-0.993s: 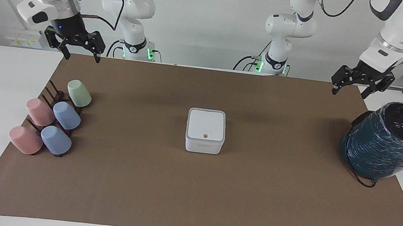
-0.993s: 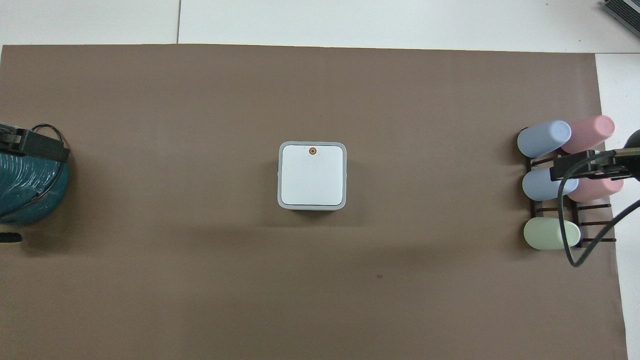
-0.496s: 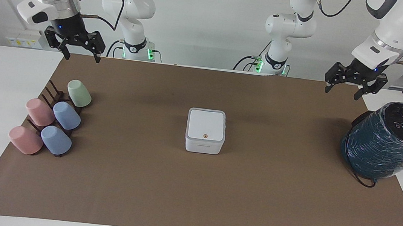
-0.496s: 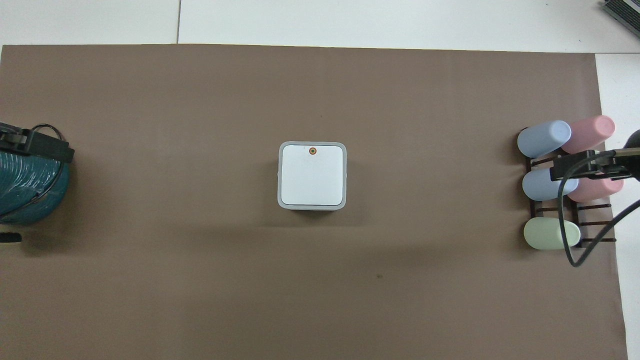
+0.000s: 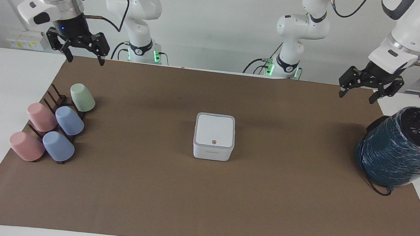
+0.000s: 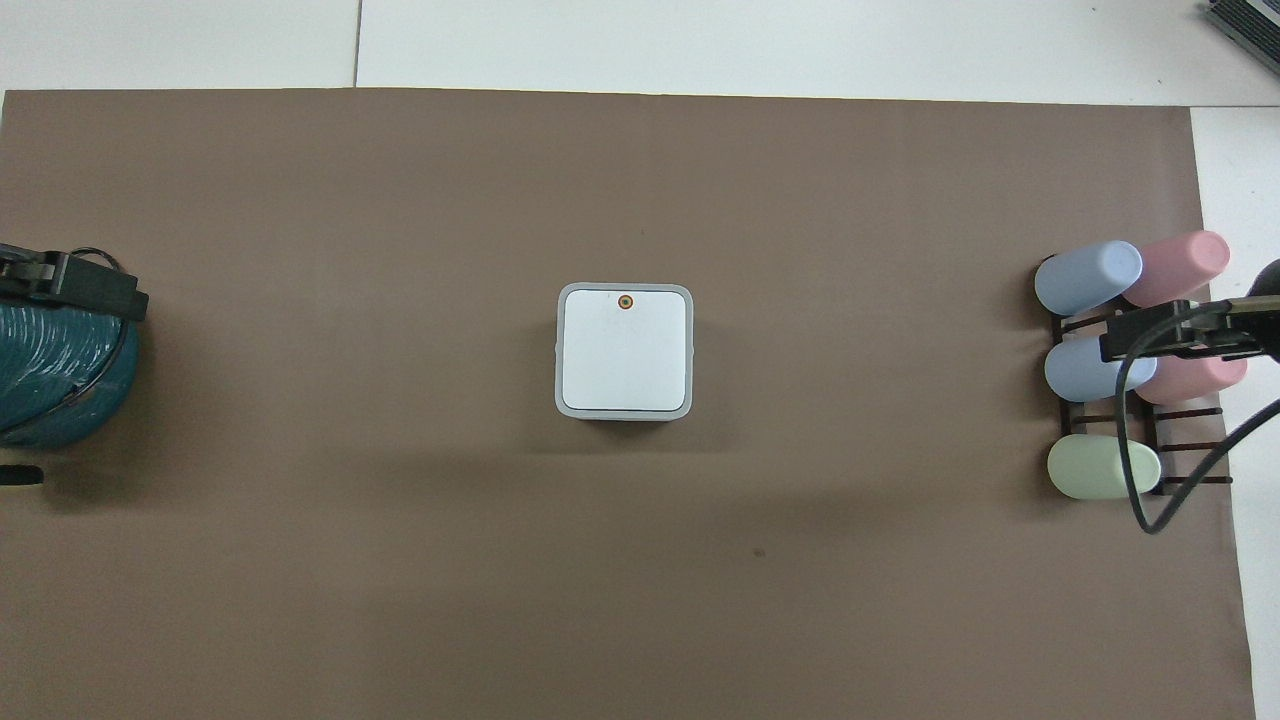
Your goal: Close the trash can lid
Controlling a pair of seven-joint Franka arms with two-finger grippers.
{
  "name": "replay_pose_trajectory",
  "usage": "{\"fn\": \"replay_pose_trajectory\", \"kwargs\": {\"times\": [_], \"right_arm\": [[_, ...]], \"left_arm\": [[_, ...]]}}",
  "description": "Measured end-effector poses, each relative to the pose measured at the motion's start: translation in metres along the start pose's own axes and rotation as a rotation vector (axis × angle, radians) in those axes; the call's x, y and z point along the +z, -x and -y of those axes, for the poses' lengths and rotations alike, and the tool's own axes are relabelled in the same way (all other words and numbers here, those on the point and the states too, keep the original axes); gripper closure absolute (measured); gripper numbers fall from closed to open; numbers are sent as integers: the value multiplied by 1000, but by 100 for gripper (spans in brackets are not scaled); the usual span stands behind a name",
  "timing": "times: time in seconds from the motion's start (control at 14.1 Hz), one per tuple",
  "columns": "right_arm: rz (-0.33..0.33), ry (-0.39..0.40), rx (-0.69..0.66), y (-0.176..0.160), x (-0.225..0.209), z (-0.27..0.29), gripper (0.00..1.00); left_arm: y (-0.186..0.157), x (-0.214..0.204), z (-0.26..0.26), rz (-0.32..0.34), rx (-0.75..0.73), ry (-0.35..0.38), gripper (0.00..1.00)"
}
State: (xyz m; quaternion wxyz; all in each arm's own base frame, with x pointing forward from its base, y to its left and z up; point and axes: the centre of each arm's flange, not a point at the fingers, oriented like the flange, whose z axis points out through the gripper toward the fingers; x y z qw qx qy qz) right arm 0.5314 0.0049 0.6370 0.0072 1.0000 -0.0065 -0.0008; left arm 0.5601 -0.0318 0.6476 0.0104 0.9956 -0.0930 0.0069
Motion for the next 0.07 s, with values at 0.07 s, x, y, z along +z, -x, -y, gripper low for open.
{"fn": "replay_pose_trajectory", "kwargs": {"times": [0.07], "right_arm": [[0, 0, 0, 0, 0, 0, 0]], "left_arm": [[0, 0, 0, 0, 0, 0, 0]]}}
